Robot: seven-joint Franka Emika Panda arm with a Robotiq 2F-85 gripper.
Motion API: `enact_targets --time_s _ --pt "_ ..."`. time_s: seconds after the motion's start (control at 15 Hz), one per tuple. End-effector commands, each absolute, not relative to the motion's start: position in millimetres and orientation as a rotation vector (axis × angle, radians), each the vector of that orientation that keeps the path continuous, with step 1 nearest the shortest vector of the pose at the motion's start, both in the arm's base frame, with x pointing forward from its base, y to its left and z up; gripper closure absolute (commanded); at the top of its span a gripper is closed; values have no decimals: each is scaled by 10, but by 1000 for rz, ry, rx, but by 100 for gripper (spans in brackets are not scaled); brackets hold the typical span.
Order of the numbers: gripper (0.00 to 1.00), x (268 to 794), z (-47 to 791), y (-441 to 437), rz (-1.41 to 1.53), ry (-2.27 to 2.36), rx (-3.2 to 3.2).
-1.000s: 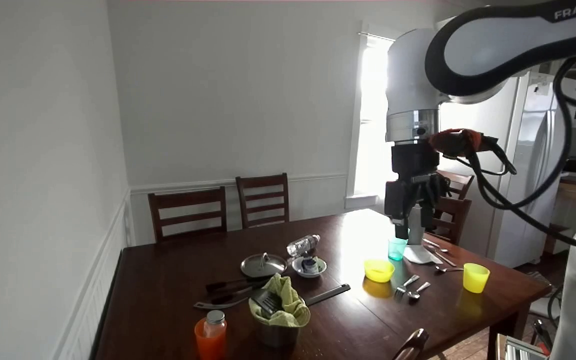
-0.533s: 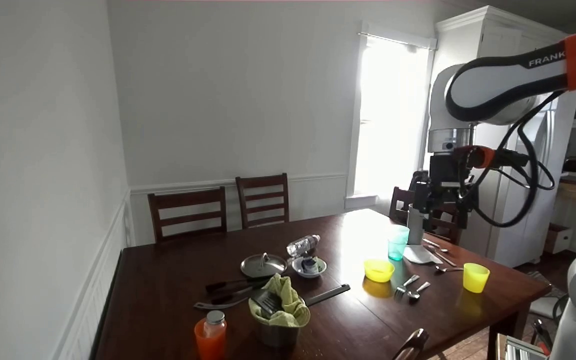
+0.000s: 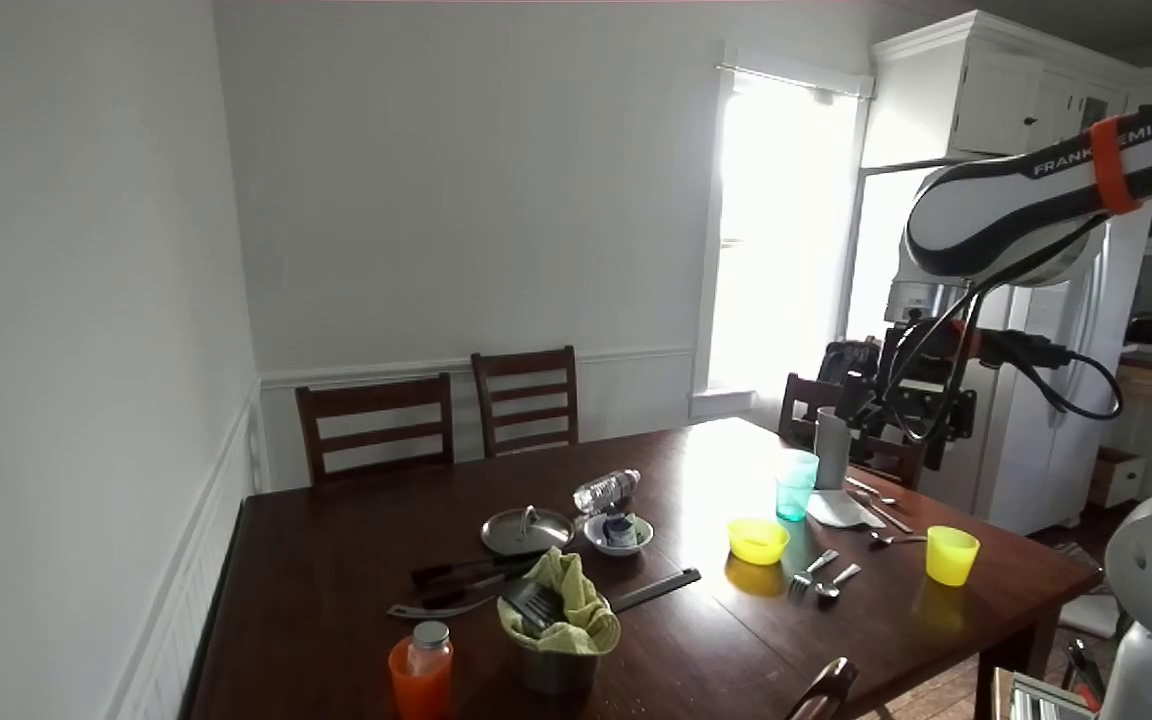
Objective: Pick up the spoon and fork next to the yellow bowl and put them in the yellow bowl starting with the spoon and end with the fork
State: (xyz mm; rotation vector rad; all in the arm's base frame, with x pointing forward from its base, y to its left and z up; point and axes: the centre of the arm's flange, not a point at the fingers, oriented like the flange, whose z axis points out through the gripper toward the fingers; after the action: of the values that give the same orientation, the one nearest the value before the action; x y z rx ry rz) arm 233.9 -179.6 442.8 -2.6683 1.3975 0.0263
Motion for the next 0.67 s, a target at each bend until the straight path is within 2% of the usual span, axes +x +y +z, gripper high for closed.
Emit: enact_targets --time_s 0.0,0.13,0.33,0.6 --pt "0 2341 4428 -1797 27 1401 -2667" --pt "0 2342 4429 -1797 27 1403 -2666" --pt "0 2487 4139 -2272 121 1630 -2491" --pt "0 2517 3708 -2830 82 1882 -2304"
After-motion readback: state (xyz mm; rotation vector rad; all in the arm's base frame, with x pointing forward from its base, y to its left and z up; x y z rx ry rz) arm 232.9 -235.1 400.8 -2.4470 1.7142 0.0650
